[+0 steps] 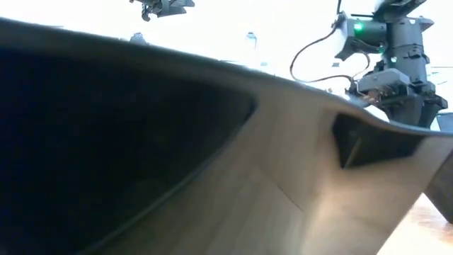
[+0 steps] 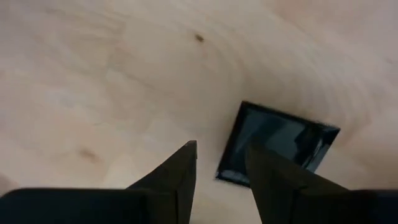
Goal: Pick & Place Mini shaped plates
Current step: Stack the square plate on top of the square plate on the shelf
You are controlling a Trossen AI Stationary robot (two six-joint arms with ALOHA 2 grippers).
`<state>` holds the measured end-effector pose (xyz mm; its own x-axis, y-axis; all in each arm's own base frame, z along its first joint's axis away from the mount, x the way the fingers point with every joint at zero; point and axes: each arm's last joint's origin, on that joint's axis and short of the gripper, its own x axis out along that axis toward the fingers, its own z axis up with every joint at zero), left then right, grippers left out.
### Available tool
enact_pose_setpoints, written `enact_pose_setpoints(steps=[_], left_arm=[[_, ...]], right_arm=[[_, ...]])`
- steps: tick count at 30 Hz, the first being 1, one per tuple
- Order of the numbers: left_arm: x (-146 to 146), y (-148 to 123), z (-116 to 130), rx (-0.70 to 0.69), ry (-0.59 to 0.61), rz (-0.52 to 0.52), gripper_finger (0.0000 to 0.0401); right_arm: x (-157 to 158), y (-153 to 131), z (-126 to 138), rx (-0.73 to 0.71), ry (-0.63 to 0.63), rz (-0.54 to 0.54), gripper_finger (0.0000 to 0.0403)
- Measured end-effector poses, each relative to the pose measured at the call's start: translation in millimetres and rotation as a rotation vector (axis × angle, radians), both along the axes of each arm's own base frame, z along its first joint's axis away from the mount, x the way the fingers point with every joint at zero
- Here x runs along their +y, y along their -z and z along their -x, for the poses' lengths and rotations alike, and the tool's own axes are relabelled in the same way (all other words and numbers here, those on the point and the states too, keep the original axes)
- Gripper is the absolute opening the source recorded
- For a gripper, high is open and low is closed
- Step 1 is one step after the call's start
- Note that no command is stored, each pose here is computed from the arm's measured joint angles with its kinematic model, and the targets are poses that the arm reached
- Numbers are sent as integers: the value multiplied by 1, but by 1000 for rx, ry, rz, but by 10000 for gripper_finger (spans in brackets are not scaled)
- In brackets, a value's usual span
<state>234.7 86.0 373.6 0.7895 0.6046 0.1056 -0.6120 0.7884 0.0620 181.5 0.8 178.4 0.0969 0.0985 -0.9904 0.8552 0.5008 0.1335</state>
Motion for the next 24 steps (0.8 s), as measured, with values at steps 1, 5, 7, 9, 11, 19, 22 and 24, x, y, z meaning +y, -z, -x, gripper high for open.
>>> enact_pose_setpoints(steps=[1, 5, 7, 9, 11, 19, 22, 24], left_arm=[[0, 0, 0, 0, 0, 0, 186], [0, 0, 0, 1, 0, 0, 186], [0, 0, 0, 1, 0, 0, 186], [0, 0, 0, 2, 0, 0, 186], [0, 0, 0, 2, 0, 0, 186], [0, 0, 0, 2, 0, 0, 186], [0, 0, 0, 3, -2, 0, 186], [0, 0, 0, 3, -3, -1, 186]], right_arm=[[1, 2, 1, 5, -5, 18, 129], [2, 11, 5, 42, -7, 46, 133], [2, 15, 6, 60, -2, 48, 134], [2, 21, 6, 77, -3, 51, 134], [2, 26, 6, 88, -17, 59, 133], [1, 39, 0, 101, -46, 96, 128], [1, 39, 0, 104, -45, 99, 114], [1, 37, 1, 102, -46, 100, 93]])
